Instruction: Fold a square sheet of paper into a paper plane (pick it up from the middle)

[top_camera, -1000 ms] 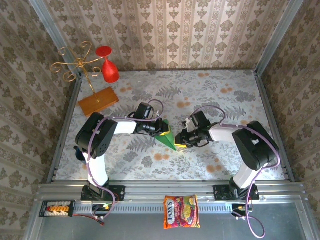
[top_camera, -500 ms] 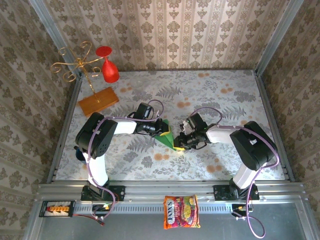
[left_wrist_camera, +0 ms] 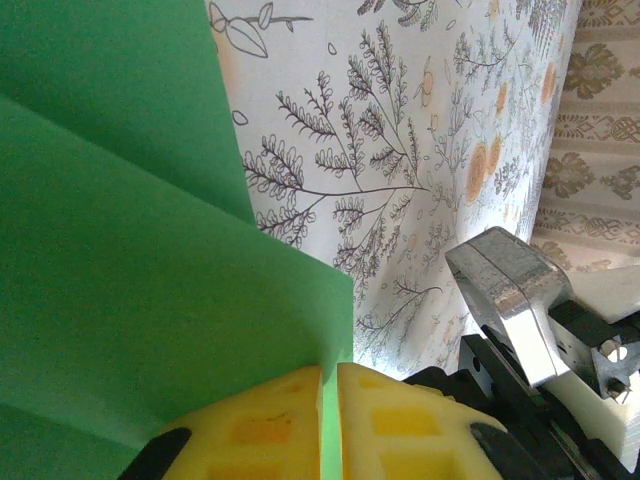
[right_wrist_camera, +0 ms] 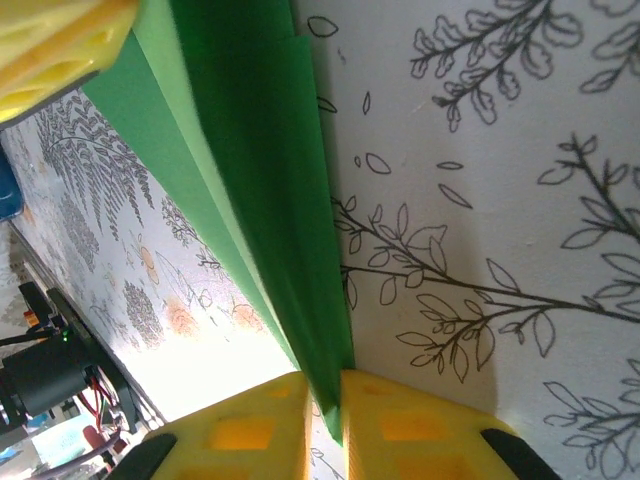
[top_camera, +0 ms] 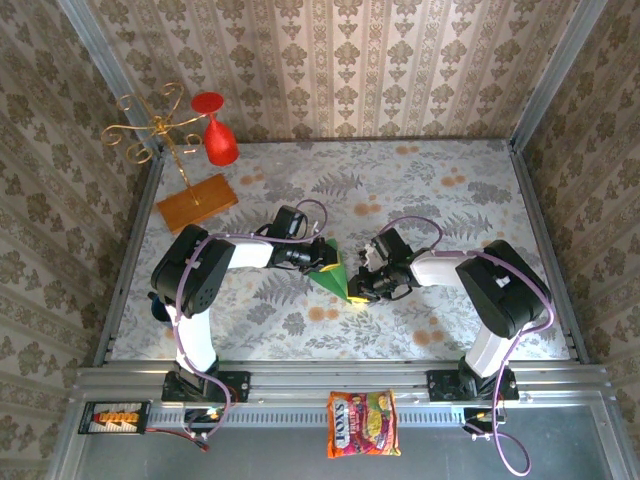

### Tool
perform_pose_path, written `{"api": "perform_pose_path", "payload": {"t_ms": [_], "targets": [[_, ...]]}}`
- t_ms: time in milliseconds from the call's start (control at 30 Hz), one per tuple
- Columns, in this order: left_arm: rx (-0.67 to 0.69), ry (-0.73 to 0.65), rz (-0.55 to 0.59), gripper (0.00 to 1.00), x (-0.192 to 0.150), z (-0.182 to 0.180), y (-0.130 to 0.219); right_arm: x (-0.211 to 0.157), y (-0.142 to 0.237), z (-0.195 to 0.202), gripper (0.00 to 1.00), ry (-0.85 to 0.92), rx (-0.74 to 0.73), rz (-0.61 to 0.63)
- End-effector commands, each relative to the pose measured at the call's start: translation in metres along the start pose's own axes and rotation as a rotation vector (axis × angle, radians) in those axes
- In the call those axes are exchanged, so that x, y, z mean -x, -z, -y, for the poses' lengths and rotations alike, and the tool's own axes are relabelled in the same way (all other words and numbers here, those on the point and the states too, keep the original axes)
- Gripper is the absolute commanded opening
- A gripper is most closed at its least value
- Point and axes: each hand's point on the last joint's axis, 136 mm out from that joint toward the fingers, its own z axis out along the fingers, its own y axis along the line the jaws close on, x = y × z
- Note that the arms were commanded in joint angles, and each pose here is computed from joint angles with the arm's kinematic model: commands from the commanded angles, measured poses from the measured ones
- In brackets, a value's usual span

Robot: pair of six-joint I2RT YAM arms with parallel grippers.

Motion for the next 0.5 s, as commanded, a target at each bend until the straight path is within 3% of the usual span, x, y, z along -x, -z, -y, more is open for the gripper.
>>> {"api": "perform_pose_path", "payload": {"t_ms": [0, 300, 467], "targets": [[0.019, 0.005, -0.020, 0.12, -0.0063, -0.0116, -0.0013, 0.0015, 0.0021, -0.0017, 0.19, 0.006, -0.025, 0.009], [0.019, 0.003, -0.016, 0.12, -0.0055, -0.0124, -0.0007, 0.0024, 0.0084, -0.0026, 0.24, 0.022, -0.046, 0.022], [0.019, 0.004, -0.016, 0.12, -0.0056, -0.0126, -0.0006, 0.0012, 0.0052, -0.0017, 0.19, 0.015, -0.037, 0.012]]}}
